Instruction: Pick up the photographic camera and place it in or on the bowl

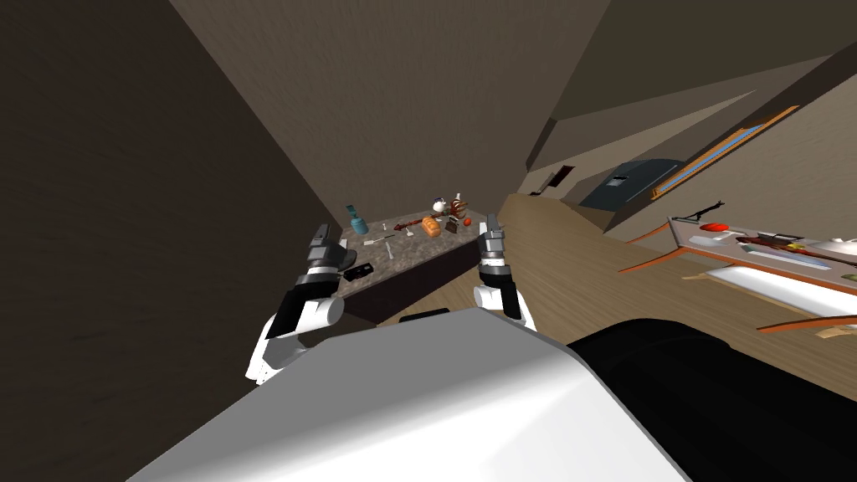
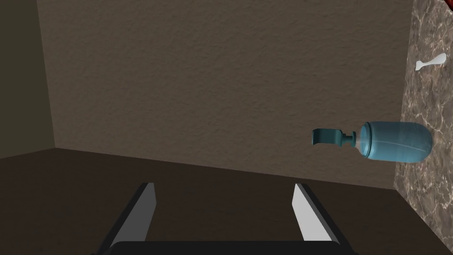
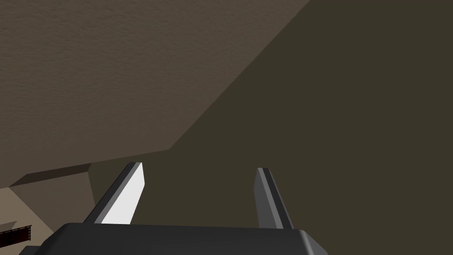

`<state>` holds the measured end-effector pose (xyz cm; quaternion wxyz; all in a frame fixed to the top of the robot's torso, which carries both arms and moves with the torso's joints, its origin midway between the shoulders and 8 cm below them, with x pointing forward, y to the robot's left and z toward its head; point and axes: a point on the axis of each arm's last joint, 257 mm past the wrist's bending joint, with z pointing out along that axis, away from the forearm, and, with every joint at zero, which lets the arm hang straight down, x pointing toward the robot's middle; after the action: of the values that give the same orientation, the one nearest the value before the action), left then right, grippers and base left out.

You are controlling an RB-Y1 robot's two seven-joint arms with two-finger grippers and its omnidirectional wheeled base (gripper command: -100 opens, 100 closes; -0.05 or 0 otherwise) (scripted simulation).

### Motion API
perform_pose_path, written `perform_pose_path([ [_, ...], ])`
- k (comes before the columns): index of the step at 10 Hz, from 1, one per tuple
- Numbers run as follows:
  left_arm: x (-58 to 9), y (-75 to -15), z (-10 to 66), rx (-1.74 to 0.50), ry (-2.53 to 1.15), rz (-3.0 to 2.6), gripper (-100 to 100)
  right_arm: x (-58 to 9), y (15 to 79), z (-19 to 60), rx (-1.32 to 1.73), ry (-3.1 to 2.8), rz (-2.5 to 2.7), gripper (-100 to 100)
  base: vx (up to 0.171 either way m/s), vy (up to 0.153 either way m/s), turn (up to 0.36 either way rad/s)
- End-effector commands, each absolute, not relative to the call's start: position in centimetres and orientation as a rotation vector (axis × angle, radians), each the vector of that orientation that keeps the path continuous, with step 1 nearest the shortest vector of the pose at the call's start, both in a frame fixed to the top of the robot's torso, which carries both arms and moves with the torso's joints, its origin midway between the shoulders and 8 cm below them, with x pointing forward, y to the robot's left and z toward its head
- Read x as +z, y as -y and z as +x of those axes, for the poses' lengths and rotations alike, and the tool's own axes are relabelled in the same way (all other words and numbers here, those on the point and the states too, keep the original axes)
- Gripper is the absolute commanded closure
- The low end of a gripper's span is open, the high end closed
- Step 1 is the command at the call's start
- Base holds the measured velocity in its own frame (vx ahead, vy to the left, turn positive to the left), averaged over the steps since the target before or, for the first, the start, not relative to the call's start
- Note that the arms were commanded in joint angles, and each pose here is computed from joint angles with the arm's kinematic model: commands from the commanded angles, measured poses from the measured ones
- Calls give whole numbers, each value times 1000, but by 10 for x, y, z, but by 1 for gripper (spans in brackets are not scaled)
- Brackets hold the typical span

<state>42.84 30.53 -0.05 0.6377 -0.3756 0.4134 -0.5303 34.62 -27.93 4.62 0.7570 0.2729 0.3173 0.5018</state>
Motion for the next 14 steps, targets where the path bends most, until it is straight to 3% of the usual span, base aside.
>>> perform_pose_path([
  [1, -10, -309, 434, -1197, -973, -896, -100, 46, 279, 346, 1094, -692, 595, 0, -13, -21, -5],
  [14, -67, -335, 461, -1108, -1135, -1141, -100, 46, 279, 346, 1094, -692, 595, 0, -6, -13, -5],
])
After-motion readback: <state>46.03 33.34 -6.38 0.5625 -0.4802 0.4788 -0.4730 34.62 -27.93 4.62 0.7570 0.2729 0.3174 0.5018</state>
